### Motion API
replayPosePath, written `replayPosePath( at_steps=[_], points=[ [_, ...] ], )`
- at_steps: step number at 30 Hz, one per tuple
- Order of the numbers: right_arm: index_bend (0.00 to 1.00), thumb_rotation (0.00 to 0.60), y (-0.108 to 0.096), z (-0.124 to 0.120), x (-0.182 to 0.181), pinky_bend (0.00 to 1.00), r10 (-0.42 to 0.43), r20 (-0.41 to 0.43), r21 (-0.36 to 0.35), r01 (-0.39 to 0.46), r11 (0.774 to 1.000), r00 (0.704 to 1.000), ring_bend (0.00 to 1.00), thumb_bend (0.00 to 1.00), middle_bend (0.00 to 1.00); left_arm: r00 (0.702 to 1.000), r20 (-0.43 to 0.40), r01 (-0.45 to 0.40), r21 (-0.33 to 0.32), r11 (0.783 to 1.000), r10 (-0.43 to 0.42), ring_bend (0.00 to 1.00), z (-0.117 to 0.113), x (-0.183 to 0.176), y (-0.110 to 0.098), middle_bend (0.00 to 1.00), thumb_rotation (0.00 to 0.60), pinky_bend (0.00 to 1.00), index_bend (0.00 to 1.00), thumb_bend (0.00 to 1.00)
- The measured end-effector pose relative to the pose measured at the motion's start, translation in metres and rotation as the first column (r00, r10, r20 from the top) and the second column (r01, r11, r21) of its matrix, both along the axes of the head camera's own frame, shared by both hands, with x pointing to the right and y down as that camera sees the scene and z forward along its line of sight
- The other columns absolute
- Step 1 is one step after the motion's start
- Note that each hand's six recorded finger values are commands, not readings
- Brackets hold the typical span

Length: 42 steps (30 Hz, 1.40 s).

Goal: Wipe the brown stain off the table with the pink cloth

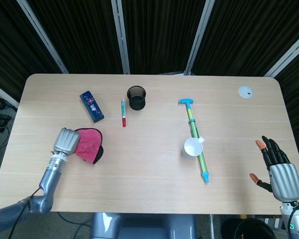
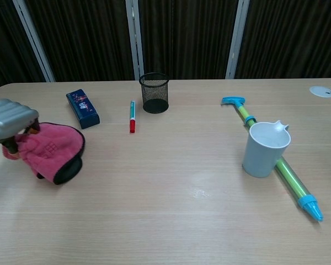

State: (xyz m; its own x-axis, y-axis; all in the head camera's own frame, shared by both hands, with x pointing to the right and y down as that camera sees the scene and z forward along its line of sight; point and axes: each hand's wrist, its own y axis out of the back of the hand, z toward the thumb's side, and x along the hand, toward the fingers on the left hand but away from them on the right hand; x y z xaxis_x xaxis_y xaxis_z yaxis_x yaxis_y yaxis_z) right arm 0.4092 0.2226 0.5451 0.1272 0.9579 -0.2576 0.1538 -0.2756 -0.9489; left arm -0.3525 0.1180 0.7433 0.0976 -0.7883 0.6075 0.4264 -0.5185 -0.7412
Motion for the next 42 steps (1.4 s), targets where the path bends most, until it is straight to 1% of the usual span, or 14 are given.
replayPosePath(
  at_steps=[3, 7, 11, 17, 22, 24, 25, 26, 27, 29, 32, 34, 37, 42],
  points=[
    [0.06, 0.6, 0.0, 0.001, -0.002, 0.22, -0.007, -0.004, 0.0, 0.007, 1.0, 1.0, 0.0, 0.1, 0.0, 0.999, 0.005, 0.05, 0.035, 0.998, -0.051, 0.55, -0.018, -0.03, -0.013, 0.64, 0.6, 0.53, 0.88, 0.5],
    [0.06, 0.6, 0.0, 0.002, -0.004, 0.22, -0.013, -0.004, -0.002, 0.013, 1.0, 1.0, 0.0, 0.1, 0.0, 0.995, -0.046, 0.087, 0.091, 0.992, -0.083, 0.55, -0.042, -0.036, -0.03, 0.64, 0.6, 0.53, 0.88, 0.5],
    [0.06, 0.6, -0.001, 0.002, -0.005, 0.22, -0.017, -0.004, 0.0, 0.017, 1.0, 1.0, 0.0, 0.1, 0.0, 0.984, -0.135, 0.136, 0.13, 0.982, -0.119, 0.55, -0.06, -0.021, -0.047, 0.64, 0.6, 0.53, 0.88, 0.5],
    [0.06, 0.6, -0.001, 0.002, -0.004, 0.22, -0.015, -0.002, -0.001, 0.015, 1.0, 1.0, 0.0, 0.1, 0.0, 0.959, -0.255, 0.165, 0.149, 0.975, -0.123, 0.54, -0.078, 0.015, -0.061, 0.62, 0.6, 0.53, 0.87, 0.5],
    [0.06, 0.6, -0.001, 0.002, -0.004, 0.22, -0.016, 0.001, -0.001, 0.016, 1.0, 1.0, 0.0, 0.1, 0.0, 0.932, -0.342, 0.163, 0.115, 0.98, -0.115, 0.5, -0.075, 0.053, -0.054, 0.55, 0.6, 0.52, 0.81, 0.48],
    [0.06, 0.6, -0.001, 0.002, -0.003, 0.22, -0.014, 0.001, -0.001, 0.014, 1.0, 1.0, 0.0, 0.1, 0.0, 0.923, -0.369, 0.151, 0.094, 0.984, -0.106, 0.44, -0.07, 0.07, -0.047, 0.49, 0.6, 0.46, 0.74, 0.42],
    [0.06, 0.6, 0.0, 0.002, -0.003, 0.22, -0.012, 0.002, -0.002, 0.012, 1.0, 1.0, 0.0, 0.1, 0.0, 0.922, -0.374, 0.14, 0.083, 0.987, -0.099, 0.38, -0.067, 0.077, -0.043, 0.41, 0.6, 0.39, 0.66, 0.34],
    [0.06, 0.6, 0.0, 0.001, -0.002, 0.22, -0.011, 0.002, -0.002, 0.011, 1.0, 1.0, 0.0, 0.1, 0.0, 0.924, -0.373, 0.121, 0.065, 0.991, -0.088, 0.28, -0.063, 0.083, -0.037, 0.29, 0.6, 0.3, 0.54, 0.23],
    [0.06, 0.6, 0.0, 0.001, -0.002, 0.22, -0.01, 0.002, -0.002, 0.01, 1.0, 1.0, 0.0, 0.1, 0.0, 0.926, -0.368, 0.107, 0.051, 0.993, -0.081, 0.23, -0.06, 0.087, -0.032, 0.24, 0.6, 0.26, 0.49, 0.18],
    [0.06, 0.6, 0.0, 0.001, -0.001, 0.22, -0.007, 0.002, -0.002, 0.007, 1.0, 1.0, 0.0, 0.1, 0.0, 0.935, -0.348, 0.083, 0.035, 0.996, -0.066, 0.08, -0.055, 0.093, -0.025, 0.06, 0.6, 0.16, 0.3, 0.04],
    [0.06, 0.6, 0.0, 0.0, 0.001, 0.22, -0.004, 0.0, -0.004, 0.004, 1.0, 1.0, 0.0, 0.1, 0.0, 0.951, -0.307, 0.06, 0.042, 0.997, -0.044, 0.0, -0.052, 0.095, -0.019, 0.0, 0.6, 0.04, 0.13, 0.0],
    [0.06, 0.6, 0.001, 0.0, 0.002, 0.22, 0.001, -0.002, -0.004, -0.001, 1.0, 1.0, 0.0, 0.1, 0.0, 0.956, -0.29, 0.061, 0.039, 0.997, -0.047, 0.0, -0.051, 0.093, -0.017, 0.0, 0.6, 0.0, 0.09, 0.0],
    [0.06, 0.6, 0.001, -0.001, 0.002, 0.22, 0.004, -0.003, -0.004, -0.004, 1.0, 1.0, 0.0, 0.1, 0.0, 0.959, -0.276, 0.072, 0.023, 0.997, -0.063, 0.0, -0.053, 0.088, -0.015, 0.0, 0.6, 0.0, 0.08, 0.0],
    [0.06, 0.6, 0.002, -0.001, 0.004, 0.21, 0.013, -0.006, -0.005, -0.013, 1.0, 1.0, 0.0, 0.1, 0.0, 0.963, -0.255, 0.094, 0.032, 0.995, -0.083, 0.0, -0.069, 0.068, -0.014, 0.0, 0.6, 0.0, 0.08, 0.0]
  ],
)
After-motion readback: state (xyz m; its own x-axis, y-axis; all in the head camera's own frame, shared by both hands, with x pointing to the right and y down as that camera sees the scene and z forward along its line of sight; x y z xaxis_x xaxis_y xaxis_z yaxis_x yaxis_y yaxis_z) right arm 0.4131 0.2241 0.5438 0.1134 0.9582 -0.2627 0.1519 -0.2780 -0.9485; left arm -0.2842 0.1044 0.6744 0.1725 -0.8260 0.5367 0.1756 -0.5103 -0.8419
